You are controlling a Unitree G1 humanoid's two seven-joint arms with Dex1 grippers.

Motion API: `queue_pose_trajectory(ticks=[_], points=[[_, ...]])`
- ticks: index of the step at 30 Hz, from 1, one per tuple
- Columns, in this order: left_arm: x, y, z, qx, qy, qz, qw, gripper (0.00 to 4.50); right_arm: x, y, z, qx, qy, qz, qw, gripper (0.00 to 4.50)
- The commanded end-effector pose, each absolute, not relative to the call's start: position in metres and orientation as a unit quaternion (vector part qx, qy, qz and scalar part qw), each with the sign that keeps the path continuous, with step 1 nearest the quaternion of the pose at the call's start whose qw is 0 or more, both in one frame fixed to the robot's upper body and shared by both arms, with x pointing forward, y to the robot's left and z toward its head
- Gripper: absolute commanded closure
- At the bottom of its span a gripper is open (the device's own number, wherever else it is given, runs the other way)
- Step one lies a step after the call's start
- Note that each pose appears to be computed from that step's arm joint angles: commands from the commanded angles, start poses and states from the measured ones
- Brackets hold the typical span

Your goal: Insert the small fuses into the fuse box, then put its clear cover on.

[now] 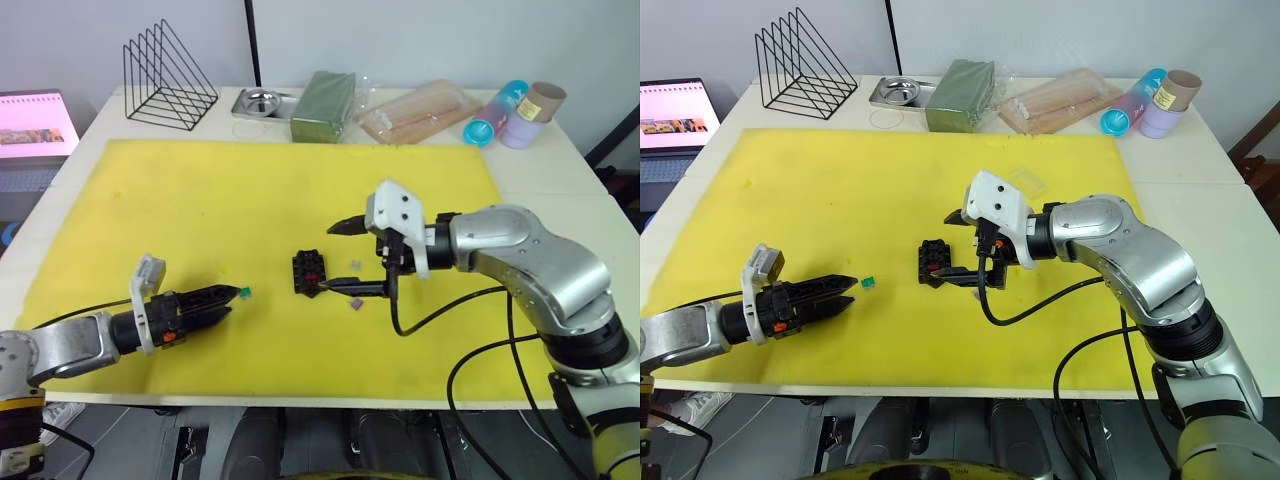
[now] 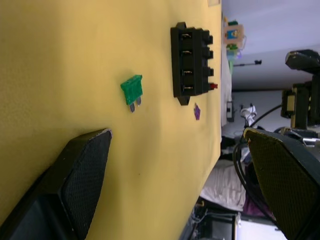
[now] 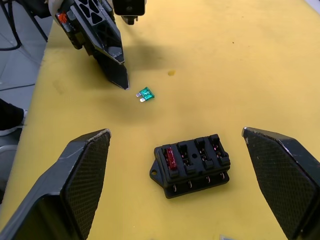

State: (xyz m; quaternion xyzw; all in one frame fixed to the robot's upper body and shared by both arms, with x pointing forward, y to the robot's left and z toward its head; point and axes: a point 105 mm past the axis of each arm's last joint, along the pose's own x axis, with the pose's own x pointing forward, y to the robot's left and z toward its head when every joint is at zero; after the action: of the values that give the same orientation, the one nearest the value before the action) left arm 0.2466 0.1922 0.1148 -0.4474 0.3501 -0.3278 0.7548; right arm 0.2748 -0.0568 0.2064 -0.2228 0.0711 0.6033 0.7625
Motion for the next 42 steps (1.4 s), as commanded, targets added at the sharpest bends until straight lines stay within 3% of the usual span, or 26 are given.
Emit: queue_pose_trajectory(ticks=[1, 12, 15, 19, 42], points=[[0.250, 0.183, 0.106, -0.460, 0.353, -0.311, 0.753, 0.03, 0.272, -0.052, 0.217, -0.237, 0.044, 0.607, 0.757, 0.00], [0.252, 0.168, 0.094, -0.469, 0.353, -0.298, 0.753, 0.03, 0.272, -0.052, 0.218, -0.240, 0.044, 0.606, 0.757, 0.00], [0.251, 0.168, 0.090, -0.466, 0.356, -0.290, 0.756, 0.57, 0.271, -0.052, 0.218, -0.241, 0.045, 0.606, 0.757, 0.00], [0.252, 0.172, 0.087, -0.457, 0.358, -0.278, 0.765, 2.03, 0.272, -0.052, 0.218, -0.241, 0.046, 0.606, 0.757, 0.00], [0.252, 0.209, 0.052, -0.462, 0.326, -0.224, 0.794, 2.03, 0.272, -0.052, 0.217, -0.245, 0.045, 0.611, 0.752, 0.00]])
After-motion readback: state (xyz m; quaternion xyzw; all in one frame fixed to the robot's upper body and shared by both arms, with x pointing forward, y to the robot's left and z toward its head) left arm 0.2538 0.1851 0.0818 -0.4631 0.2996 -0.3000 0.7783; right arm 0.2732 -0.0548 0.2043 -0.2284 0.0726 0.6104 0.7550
